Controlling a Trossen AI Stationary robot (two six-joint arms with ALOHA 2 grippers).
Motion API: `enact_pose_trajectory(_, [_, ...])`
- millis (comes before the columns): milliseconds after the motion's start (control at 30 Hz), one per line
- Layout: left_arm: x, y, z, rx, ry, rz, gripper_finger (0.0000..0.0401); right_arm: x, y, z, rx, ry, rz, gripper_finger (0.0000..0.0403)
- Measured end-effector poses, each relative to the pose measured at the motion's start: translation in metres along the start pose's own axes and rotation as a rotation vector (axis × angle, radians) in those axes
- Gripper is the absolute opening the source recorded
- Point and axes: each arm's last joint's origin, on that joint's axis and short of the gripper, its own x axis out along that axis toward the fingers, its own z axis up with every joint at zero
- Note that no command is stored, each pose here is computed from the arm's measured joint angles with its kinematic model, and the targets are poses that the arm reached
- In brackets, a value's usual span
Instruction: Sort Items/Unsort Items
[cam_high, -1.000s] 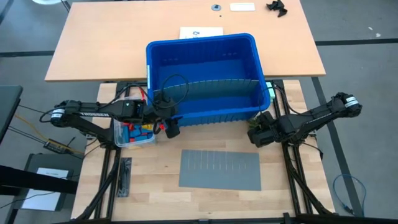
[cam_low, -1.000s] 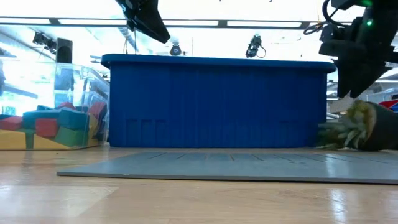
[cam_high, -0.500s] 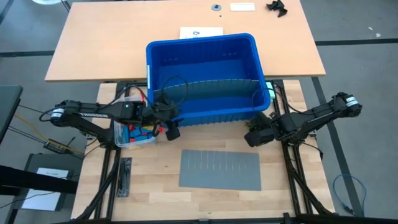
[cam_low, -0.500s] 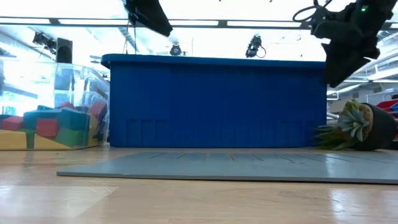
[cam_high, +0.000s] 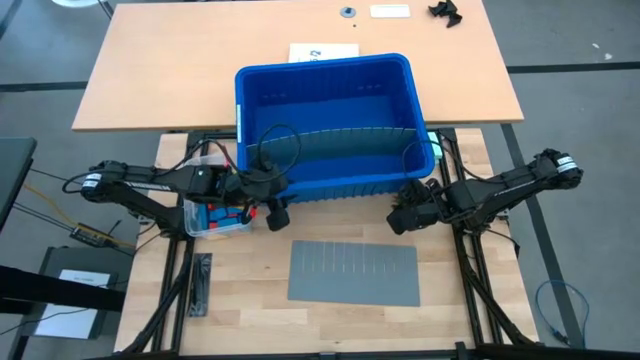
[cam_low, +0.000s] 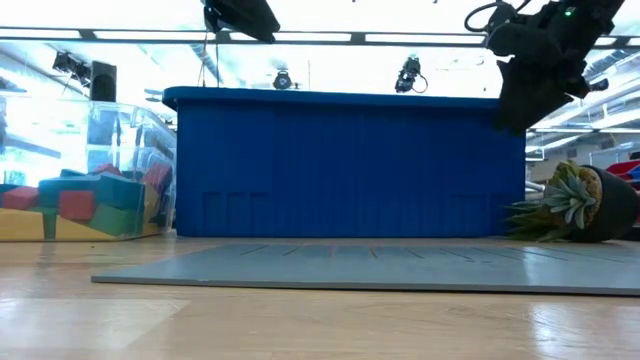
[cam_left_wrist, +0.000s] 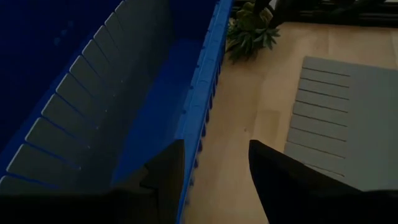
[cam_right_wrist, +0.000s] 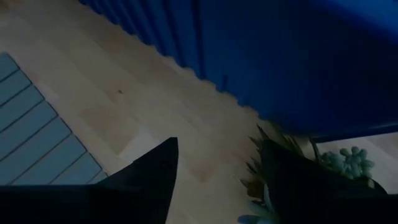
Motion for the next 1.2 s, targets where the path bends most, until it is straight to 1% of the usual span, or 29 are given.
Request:
enact_pose_trajectory(100, [0.0, -0.001, 0.0, -0.002, -0.004, -0.003, 0.0186, 0.003, 0.001, -0.002, 0.001, -0.003, 0.011, 0.0255])
enact_pose_trajectory(233, [-0.001, -0.002, 0.0, -0.023, -0.004, -0.006, 0.0186, 0.004, 0.002, -0.002, -0.01, -0.006, 0.022, 0.0267])
enact_pose_trajectory(367, [-0.002, -0.006, -0.001, -0.047, -0.001, -0.042, 0.0186, 0.004, 0.004, -0.002, -0.001, 0.003, 0.055, 0.0264])
enact_pose_trajectory(500, [-0.007, -0.017, -0.003, -0.087, 0.006, -0.078, 0.0186, 0.001, 0.011, -0.005, -0.007, 0.036, 0.131, 0.0254])
enact_pose_trajectory(700, [-0.016, -0.041, -0.015, -0.161, 0.062, -0.104, 0.0186, -0.011, 0.02, -0.02, 0.024, 0.095, 0.216, 0.0245])
enact_pose_trajectory(767, [-0.016, -0.049, -0.021, -0.208, 0.086, -0.111, 0.0186, -0.016, 0.023, -0.027, 0.044, 0.108, 0.239, 0.0244])
enact_pose_trajectory(900, [-0.009, -0.06, -0.047, -0.342, 0.17, -0.11, 0.0186, -0.026, 0.028, -0.039, 0.129, 0.129, 0.274, 0.0244])
enact_pose_trajectory(1000, [0.001, -0.066, -0.074, -0.446, 0.25, -0.104, 0.0186, -0.033, 0.033, -0.051, 0.236, 0.161, 0.293, 0.0239])
enact_pose_trajectory(1100, [0.014, -0.073, -0.1, -0.573, 0.308, -0.159, 0.0186, -0.037, 0.039, -0.066, 0.307, 0.205, 0.293, 0.0235])
enact_pose_trajectory(1200, [0.026, -0.078, -0.12, -0.698, 0.293, -0.224, 0.0186, -0.036, 0.047, -0.084, 0.353, 0.251, 0.26, 0.023])
